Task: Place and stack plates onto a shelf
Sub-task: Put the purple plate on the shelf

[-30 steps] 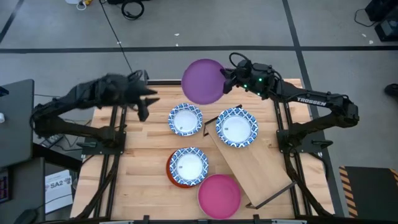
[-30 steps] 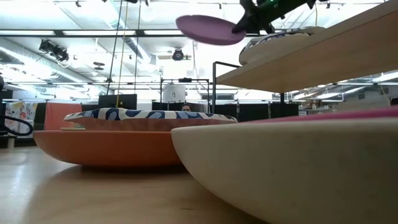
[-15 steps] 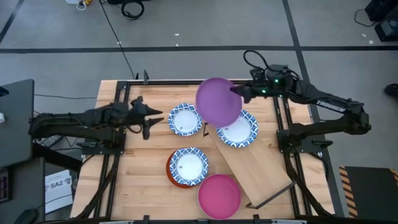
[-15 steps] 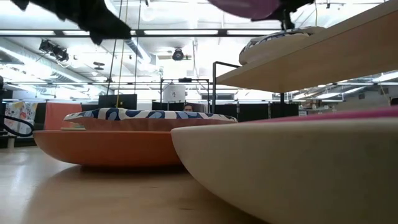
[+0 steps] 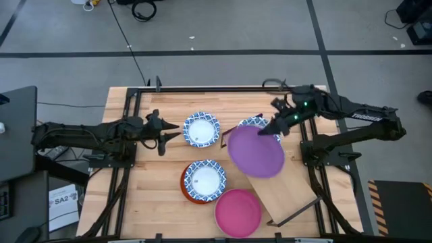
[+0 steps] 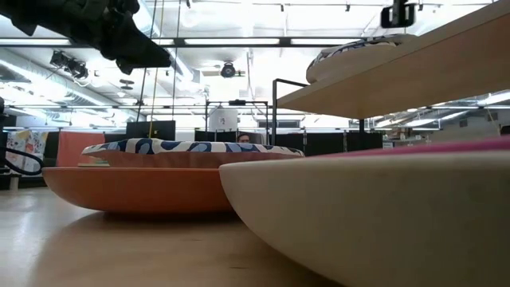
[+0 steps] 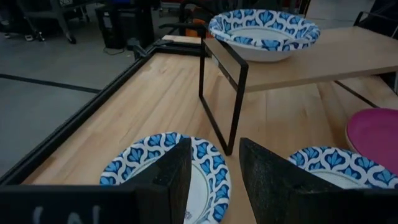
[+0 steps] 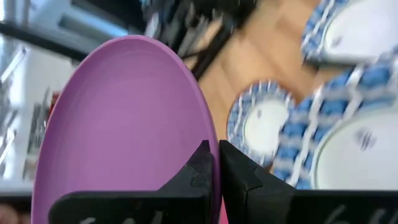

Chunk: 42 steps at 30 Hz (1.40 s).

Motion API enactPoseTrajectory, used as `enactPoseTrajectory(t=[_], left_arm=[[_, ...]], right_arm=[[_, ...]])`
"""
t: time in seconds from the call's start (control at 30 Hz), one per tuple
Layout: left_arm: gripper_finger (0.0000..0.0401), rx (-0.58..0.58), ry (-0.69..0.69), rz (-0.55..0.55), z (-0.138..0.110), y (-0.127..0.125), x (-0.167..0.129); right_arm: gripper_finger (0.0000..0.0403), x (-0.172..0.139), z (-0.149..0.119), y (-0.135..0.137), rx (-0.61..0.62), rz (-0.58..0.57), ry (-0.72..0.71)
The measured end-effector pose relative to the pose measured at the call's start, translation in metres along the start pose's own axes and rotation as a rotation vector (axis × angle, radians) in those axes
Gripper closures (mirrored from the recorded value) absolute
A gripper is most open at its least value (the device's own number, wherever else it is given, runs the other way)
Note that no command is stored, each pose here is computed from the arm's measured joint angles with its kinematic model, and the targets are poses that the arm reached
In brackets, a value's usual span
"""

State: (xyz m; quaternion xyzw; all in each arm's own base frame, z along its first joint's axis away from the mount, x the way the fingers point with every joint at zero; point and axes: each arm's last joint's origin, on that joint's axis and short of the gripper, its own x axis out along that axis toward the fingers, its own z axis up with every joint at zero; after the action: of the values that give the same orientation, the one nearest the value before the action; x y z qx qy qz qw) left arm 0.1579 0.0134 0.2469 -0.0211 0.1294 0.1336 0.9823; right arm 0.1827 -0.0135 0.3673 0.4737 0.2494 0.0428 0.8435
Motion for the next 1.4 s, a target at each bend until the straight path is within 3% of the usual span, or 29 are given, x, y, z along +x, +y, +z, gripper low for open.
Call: enactPoseTrajectory(t=[0.5,0.97,1.4], left_arm=[[0.0259,0.001,0.002,0.0,0.0,0.0,0.0],[0.0259,0.0,0.002,0.001,0.0,0.0,0.0],[0.0259,0.0,0.002,0.001,0.0,0.0,0.0]], right_arm=[[0.0382,0.011,-0.064,0.016,-0.076,-0.097,0.323],[0.0381,0.004,-0.095,0.009,-0.167,-0.317,0.433],[0.038,-0.003,-0.102,0.0,-0.218,-0.458,0.439]])
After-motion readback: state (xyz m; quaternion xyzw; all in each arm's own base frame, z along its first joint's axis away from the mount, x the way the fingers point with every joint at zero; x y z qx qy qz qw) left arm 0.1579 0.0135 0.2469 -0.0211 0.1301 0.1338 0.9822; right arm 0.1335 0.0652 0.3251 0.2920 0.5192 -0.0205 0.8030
